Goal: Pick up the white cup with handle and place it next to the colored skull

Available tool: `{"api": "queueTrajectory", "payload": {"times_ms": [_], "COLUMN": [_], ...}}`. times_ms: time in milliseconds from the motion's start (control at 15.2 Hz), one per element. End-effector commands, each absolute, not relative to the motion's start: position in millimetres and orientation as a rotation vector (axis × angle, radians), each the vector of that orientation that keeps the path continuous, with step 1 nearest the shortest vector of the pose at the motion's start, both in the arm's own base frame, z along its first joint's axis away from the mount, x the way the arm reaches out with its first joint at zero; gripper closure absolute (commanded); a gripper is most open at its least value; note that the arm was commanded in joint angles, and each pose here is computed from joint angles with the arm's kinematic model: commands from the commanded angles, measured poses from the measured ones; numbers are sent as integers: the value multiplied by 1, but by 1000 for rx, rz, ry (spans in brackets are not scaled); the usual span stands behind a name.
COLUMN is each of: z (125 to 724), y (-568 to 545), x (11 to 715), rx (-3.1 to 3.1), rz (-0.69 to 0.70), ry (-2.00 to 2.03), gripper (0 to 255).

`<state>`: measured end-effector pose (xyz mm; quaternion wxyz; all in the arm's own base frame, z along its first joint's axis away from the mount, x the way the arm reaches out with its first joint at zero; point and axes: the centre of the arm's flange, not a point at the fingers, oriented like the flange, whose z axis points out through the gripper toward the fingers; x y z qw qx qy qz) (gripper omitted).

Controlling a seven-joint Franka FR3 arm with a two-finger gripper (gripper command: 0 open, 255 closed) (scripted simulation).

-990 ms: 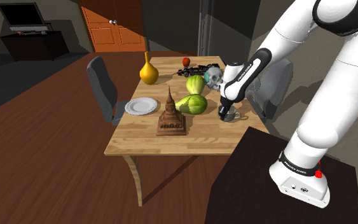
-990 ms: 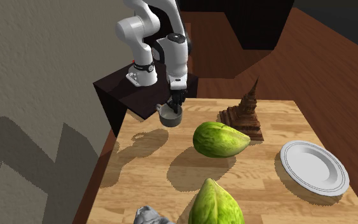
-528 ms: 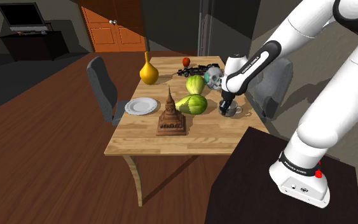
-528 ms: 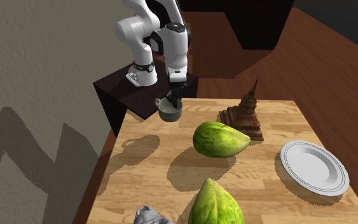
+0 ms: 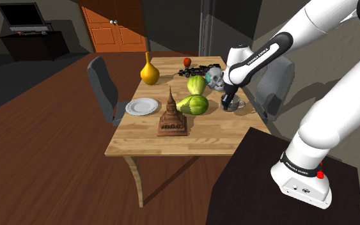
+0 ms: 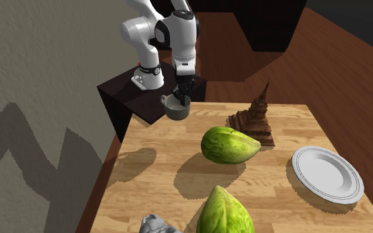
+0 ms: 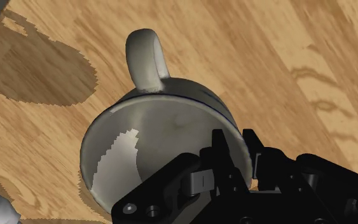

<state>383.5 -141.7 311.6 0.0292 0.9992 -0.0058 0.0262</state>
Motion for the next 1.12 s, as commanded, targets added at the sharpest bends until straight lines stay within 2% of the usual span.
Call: {"api": "queueTrajectory", "payload": {"times_ms": [0,1056], "z": [323,407], "y": [-142,-142], "x": [383,383], "rx": [3082,3082], "rz": [80,80], "ry": [-18,-18], "gripper": [255,255]}}
